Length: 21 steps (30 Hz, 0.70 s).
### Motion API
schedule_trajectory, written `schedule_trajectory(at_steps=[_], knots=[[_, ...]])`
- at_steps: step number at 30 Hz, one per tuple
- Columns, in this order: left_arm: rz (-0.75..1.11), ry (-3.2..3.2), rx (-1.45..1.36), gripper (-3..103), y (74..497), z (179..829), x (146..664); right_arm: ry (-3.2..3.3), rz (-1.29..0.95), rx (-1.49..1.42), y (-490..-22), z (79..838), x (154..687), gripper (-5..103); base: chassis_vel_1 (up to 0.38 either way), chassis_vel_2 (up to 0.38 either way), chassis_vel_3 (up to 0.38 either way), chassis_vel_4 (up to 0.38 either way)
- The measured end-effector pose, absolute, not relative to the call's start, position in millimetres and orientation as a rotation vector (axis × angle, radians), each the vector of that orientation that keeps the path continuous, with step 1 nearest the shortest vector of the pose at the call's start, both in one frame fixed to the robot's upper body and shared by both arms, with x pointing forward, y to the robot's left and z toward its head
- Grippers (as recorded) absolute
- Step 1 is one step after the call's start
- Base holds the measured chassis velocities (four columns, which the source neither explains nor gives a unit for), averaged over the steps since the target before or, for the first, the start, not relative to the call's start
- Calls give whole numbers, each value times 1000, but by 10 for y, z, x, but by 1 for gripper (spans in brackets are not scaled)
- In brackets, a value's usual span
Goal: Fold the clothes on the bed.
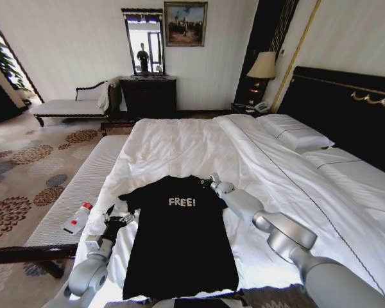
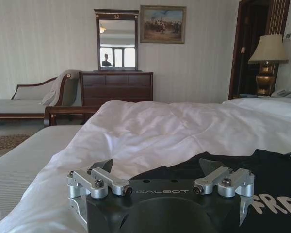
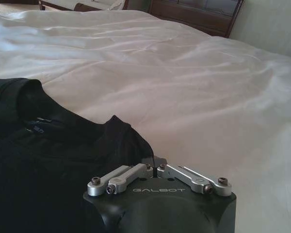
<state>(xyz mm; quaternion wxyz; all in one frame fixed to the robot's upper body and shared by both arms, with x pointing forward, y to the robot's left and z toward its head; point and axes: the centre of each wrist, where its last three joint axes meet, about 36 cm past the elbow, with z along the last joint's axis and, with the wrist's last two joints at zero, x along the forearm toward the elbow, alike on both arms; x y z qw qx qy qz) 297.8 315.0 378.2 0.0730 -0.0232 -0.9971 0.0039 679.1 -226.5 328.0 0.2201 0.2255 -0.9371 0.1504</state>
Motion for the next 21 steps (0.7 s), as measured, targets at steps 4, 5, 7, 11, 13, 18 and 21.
schedule_trajectory(at_steps=[4, 5, 7, 11, 13, 18, 21], knots=[[15, -2996, -70, 100, 3151, 3785, 2987, -2631, 536, 674, -2270, 3270, 6797, 0, 0, 0, 0, 0], [16, -2998, -72, 100, 3148, 3787, 2994, -2641, 575, 699, -2259, 3263, 6793, 0, 0, 0, 0, 0], [18, -3001, -76, 100, 3140, 3793, 3010, -2651, 633, 742, -2222, 3234, 6775, 0, 0, 0, 0, 0], [18, -3006, -83, 100, 3123, 3815, 3026, -2654, 684, 768, -2175, 3192, 6765, 0, 0, 0, 0, 0], [19, -3008, -85, 100, 3119, 3832, 3023, -2654, 701, 769, -2169, 3167, 6763, 0, 0, 0, 0, 0], [18, -3001, -79, 100, 3131, 3823, 2992, -2658, 697, 766, -2150, 3179, 6760, 0, 0, 0, 0, 0], [19, -3000, -79, 100, 3117, 3820, 2970, -2669, 664, 735, -2162, 3205, 6747, 5, 0, 0, 0, 0]])
